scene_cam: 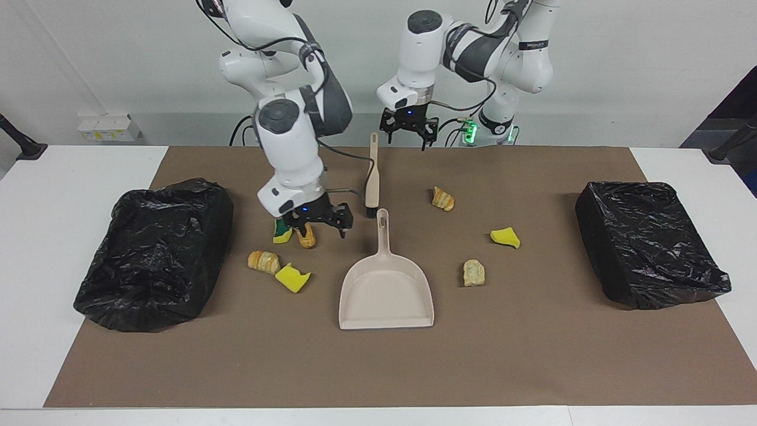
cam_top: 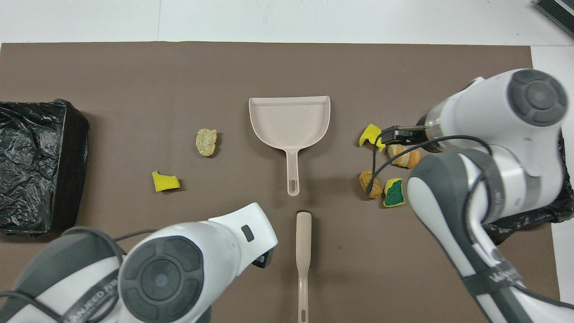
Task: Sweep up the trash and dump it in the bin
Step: 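Grasp the beige dustpan handle with the right gripper and lift it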
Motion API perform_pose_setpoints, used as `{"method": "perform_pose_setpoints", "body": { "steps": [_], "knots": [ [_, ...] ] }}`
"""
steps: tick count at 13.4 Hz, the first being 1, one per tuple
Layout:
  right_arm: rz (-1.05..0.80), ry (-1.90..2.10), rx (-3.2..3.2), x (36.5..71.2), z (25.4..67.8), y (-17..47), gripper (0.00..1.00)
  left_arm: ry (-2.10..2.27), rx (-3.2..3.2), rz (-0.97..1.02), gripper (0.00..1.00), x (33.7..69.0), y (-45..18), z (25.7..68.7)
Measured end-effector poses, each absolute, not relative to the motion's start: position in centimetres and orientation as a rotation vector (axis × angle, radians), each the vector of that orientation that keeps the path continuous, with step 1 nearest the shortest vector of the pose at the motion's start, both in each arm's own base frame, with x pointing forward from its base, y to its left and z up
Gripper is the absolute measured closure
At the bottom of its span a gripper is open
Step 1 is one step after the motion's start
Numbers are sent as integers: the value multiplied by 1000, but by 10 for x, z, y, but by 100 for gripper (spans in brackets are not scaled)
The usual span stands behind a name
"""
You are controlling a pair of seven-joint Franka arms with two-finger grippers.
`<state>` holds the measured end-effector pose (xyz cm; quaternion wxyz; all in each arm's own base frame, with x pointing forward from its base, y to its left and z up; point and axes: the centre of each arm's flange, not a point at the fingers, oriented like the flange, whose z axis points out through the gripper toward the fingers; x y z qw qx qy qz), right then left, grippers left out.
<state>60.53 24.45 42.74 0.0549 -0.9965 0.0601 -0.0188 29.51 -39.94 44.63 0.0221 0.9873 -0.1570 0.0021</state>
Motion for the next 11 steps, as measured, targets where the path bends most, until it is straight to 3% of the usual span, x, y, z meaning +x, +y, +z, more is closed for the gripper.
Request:
{"method": "perform_pose_setpoints", "body": {
  "steps": [5, 11],
  "knots": [
    [-40, 143, -3027, 583, 386, 325, 0, -513, 3057, 8, 0, 253, -436, 389],
    [30, 65, -3062, 561, 352, 361, 0, -536, 3045, 19, 0, 228, -442, 367]
  ]
}}
